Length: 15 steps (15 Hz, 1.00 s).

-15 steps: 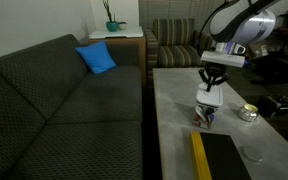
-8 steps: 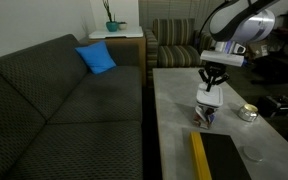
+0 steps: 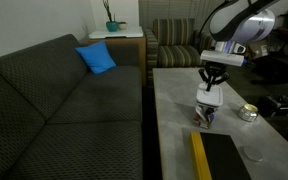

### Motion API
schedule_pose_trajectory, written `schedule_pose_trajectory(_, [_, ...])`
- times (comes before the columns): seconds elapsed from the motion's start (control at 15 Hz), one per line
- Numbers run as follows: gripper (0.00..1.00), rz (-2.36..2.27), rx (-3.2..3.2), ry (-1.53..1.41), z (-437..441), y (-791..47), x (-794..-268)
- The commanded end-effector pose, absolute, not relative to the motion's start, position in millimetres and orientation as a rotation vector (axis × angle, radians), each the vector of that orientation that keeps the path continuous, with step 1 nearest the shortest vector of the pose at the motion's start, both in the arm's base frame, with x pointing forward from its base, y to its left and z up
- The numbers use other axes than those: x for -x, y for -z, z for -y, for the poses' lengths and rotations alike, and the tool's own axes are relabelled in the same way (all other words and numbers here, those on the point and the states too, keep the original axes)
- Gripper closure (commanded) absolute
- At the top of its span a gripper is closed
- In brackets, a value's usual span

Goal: Place the lid on the container and push the button

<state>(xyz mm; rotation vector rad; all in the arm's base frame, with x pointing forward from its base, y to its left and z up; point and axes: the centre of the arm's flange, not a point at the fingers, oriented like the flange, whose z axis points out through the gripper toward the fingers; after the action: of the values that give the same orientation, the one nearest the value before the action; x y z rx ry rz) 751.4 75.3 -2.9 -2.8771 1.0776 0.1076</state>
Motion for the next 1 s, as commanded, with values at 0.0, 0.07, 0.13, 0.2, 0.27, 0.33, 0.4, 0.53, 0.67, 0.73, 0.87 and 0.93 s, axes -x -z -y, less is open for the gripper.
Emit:
schedule_pose_trajectory(0.0, [1.00, -1.076, 2.905, -0.080, -70.4, -1.5, -737.1])
schedule_pose_trajectory(0.07, [1.00, -1.072, 2.908, -0.072, -71.4, -4.3, -737.3])
schedule_pose_trajectory(0.13, [1.00, -1.065, 2.909, -0.063, -72.1, -8.8, -738.3])
schedule_pose_trajectory(0.2, [1.00, -1.064, 2.911, -0.059, -72.3, -12.3, -738.9])
schedule_pose_trajectory(0.27, [1.00, -1.063, 2.914, -0.050, -72.9, -14.6, -738.5])
schedule_pose_trajectory(0.33, [1.00, -1.061, 2.917, -0.039, -73.1, -16.3, -738.0])
schedule_pose_trajectory(0.4, [1.00, -1.060, 2.919, -0.035, -72.7, -18.5, -737.7])
schedule_pose_trajectory(0.53, [1.00, -1.052, 2.916, -0.051, -74.0, -21.3, -735.7])
schedule_pose_trajectory(0.67, [1.00, -1.028, 2.904, -0.082, -75.7, -26.2, -731.1])
schedule_pose_trajectory(0.73, [1.00, -1.013, 2.902, -0.084, -75.9, -28.6, -729.4])
schedule_pose_trajectory(0.87, [1.00, -0.985, 2.896, -0.088, -76.4, -32.7, -728.3])
schedule_pose_trajectory(0.93, [1.00, -0.965, 2.892, -0.087, -77.0, -36.6, -727.7])
